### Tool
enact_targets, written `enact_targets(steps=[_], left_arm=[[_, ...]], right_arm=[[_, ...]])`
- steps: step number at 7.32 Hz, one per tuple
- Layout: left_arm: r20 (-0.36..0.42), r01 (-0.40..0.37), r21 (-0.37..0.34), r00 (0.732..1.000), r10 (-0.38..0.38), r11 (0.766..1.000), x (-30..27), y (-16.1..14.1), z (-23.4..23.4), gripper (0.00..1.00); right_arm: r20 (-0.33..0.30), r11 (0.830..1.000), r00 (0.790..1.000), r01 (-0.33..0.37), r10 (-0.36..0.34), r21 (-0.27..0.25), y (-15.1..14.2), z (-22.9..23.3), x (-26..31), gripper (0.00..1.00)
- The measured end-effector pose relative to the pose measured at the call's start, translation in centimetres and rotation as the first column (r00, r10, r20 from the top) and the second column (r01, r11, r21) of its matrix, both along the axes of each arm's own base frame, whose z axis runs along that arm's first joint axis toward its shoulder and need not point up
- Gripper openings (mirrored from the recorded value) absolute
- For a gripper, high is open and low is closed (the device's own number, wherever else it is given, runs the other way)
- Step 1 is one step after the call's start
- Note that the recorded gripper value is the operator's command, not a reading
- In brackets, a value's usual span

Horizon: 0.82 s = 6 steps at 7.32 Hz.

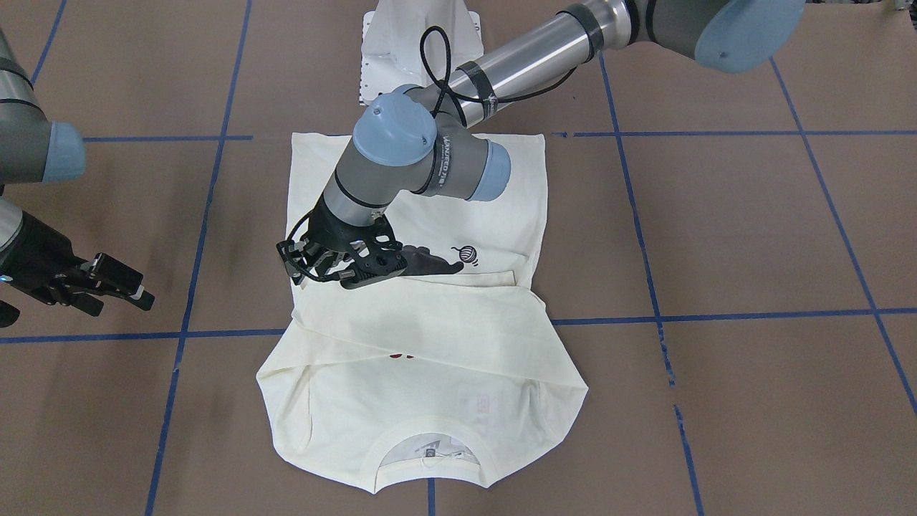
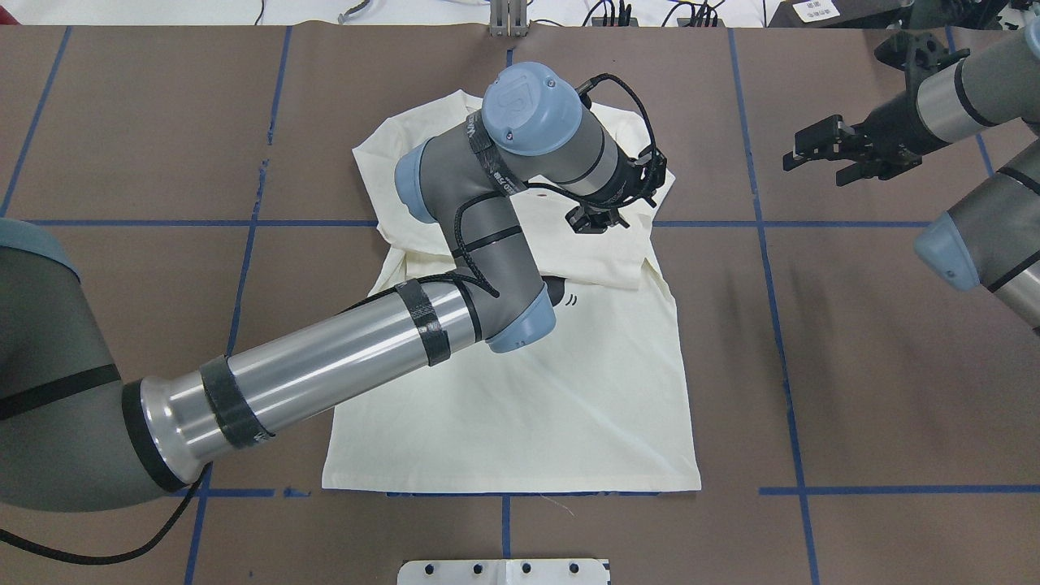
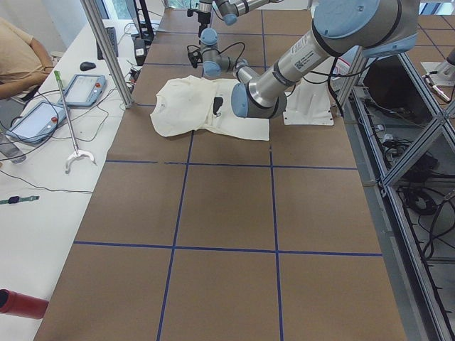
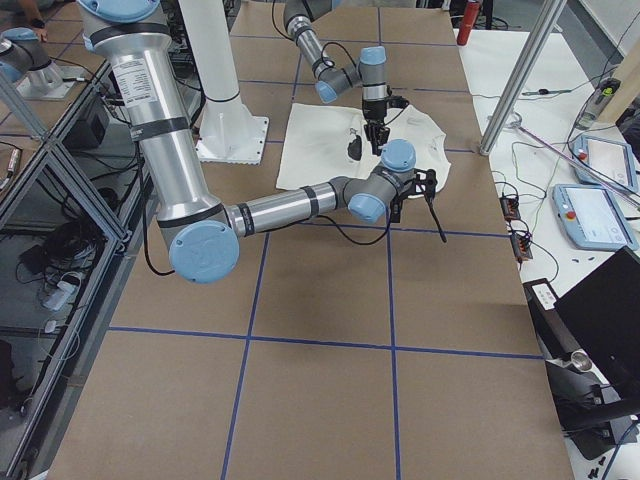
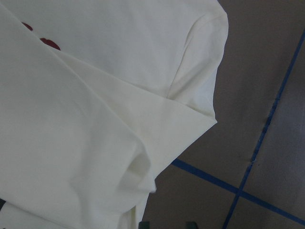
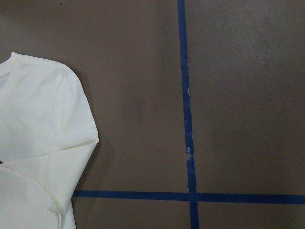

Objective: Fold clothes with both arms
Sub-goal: 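Fold the held sleeve across the chest with the left gripper while the right arm withdraws, then release the sleeve with the left gripper while the right gripper moves to the hem corner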

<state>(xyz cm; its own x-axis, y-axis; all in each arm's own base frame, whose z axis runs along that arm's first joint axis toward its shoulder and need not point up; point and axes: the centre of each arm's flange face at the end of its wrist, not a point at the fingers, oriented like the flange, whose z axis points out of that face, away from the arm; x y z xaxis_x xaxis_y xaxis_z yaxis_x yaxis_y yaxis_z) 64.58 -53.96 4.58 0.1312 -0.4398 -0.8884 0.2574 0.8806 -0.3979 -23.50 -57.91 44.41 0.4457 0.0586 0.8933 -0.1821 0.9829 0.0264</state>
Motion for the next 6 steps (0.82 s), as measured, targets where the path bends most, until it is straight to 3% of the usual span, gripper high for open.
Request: enact_targets(steps=[2,4,6], left_arm=[[-0.022,0.012,0.028,1.0,-0.012,1.0,-6.1,2.8,3.8,0.78],[0.007,0.012,0.133,1.0,-0.013,0.991,-14.8,6.7,11.7,0.78],[0.055,-0.02,0.234,0.998,0.008,0.972,-22.5,11.2,17.9,0.73]], right_arm=[[0.019,1.0,1.0,0.003,-0.003,-0.012,0.1,-1.7,-1.8,1.0],[0.068,0.993,0.997,-0.038,0.045,-0.108,2.4,-6.4,-7.6,1.0],[0.096,0.974,0.986,-0.116,0.137,-0.193,11.4,-11.7,-16.5,0.98]])
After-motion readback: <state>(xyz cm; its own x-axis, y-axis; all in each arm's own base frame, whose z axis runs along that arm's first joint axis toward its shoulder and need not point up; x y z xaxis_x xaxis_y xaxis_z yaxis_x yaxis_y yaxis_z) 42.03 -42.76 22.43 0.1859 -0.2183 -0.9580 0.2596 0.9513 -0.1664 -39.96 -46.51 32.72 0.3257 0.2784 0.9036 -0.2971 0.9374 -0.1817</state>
